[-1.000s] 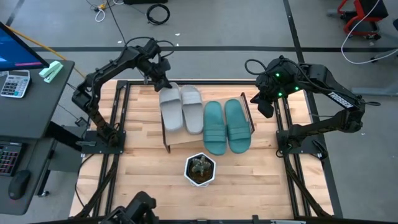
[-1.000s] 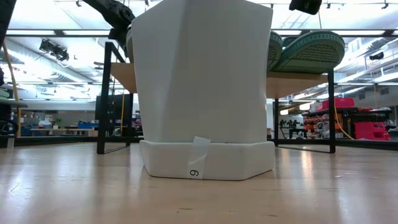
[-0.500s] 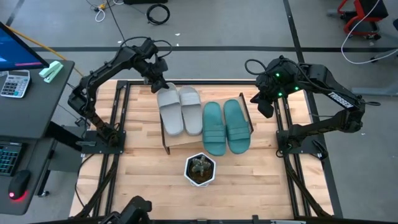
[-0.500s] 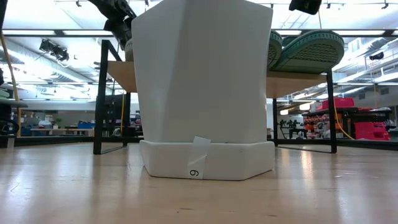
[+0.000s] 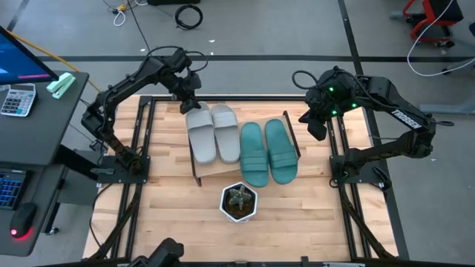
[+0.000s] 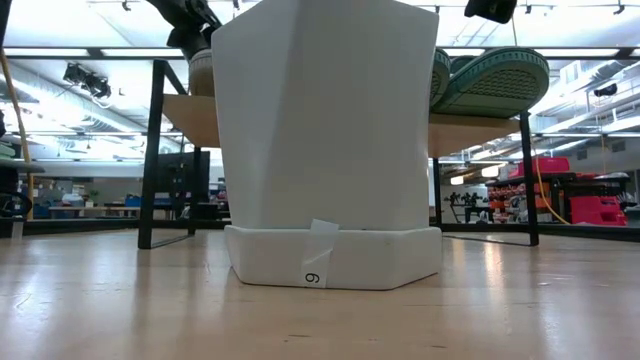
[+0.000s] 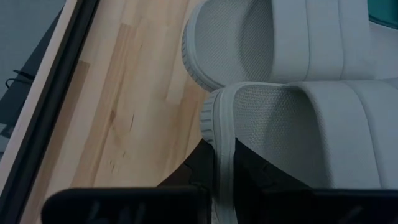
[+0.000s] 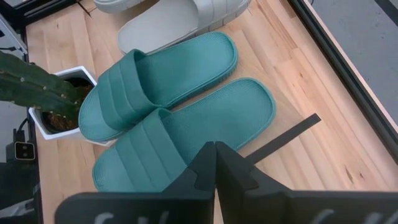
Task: Pick and place slides into the shelf
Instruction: Put the gray slide on the shelf
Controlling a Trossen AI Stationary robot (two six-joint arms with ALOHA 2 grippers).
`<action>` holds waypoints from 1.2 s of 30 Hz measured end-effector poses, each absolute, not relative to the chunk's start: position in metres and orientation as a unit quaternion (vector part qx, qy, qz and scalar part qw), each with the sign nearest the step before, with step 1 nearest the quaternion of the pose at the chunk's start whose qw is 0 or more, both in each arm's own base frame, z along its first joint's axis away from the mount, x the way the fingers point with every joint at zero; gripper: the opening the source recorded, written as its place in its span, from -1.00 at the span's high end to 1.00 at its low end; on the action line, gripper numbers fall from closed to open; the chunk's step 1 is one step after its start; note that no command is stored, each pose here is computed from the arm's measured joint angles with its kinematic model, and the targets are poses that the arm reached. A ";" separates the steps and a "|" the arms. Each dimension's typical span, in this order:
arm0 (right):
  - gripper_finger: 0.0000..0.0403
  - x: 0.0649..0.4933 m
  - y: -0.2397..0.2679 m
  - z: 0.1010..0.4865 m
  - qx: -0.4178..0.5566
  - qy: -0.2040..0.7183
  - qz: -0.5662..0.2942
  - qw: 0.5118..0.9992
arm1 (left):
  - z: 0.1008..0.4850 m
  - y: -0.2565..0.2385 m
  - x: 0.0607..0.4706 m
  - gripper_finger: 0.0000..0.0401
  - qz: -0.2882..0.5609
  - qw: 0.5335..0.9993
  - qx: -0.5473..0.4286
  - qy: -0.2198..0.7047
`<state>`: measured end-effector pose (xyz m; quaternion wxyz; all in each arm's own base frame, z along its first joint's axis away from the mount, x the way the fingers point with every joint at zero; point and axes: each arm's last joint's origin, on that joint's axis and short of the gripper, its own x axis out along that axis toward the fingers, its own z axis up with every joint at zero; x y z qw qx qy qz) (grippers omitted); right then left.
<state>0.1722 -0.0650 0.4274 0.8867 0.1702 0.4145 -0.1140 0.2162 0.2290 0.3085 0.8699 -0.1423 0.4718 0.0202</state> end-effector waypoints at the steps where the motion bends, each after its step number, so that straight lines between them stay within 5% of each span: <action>1: 0.94 0.172 -0.065 0.427 0.170 0.415 -0.114 0.887 | 0.308 0.229 0.216 0.82 0.020 0.870 -0.142 0.472; 27: 0.94 0.172 -0.065 0.427 0.174 0.414 -0.115 0.886 | 0.307 0.209 0.240 0.75 0.062 0.844 -0.068 0.528; 36: 0.94 0.172 -0.065 0.428 0.174 0.413 -0.115 0.886 | 0.309 0.204 0.251 0.57 0.078 0.853 -0.060 0.513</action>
